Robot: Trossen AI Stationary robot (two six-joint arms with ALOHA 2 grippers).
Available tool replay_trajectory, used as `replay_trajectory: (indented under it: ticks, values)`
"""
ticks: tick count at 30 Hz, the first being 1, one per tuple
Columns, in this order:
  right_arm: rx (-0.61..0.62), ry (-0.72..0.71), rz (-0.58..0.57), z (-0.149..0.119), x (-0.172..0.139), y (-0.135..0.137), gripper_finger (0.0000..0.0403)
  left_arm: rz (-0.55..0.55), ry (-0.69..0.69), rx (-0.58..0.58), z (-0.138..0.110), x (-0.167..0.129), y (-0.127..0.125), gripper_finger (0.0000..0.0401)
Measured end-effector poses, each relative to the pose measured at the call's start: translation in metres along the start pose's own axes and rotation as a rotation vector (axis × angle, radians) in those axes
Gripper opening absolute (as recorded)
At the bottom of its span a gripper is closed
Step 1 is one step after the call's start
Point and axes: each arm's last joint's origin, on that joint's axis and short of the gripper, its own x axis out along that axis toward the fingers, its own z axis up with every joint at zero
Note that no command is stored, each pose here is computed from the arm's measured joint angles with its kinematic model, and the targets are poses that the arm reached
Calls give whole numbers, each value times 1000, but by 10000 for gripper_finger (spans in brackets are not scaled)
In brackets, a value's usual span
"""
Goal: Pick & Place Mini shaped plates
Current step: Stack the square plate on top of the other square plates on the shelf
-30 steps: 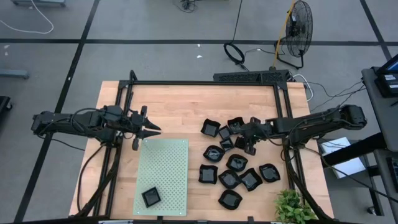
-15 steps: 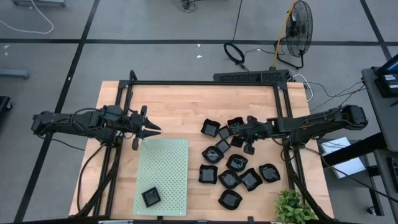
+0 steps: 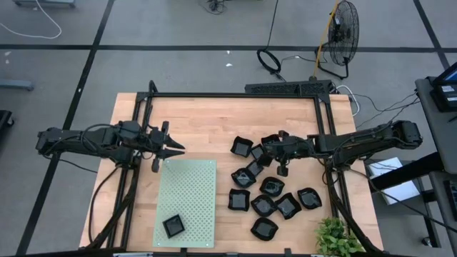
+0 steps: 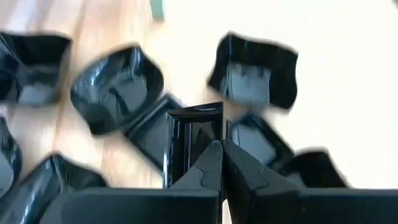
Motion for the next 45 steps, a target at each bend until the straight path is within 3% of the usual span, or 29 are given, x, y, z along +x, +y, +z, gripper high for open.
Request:
replay_trajectory:
  ticks: [8,14,22,29,40,45]
  values:
    - [-89,-219,0,21,1,1,0,0,0,0,0,0,0,76]
    - [-142,-473,-18,32,11,3,0,0,0,0,0,0,0,76]
    - [-224,-731,96,40,26,9,0,0,0,0,0,0,0,76]
    - [-229,-910,109,43,40,12,0,-1,-10,-1,1,0,0,76]
    - [-282,-1004,69,76,60,20,0,-7,-150,44,15,6,0,76]
    - [-364,-1032,33,90,70,26,0,-53,-95,-24,9,23,-1,76]
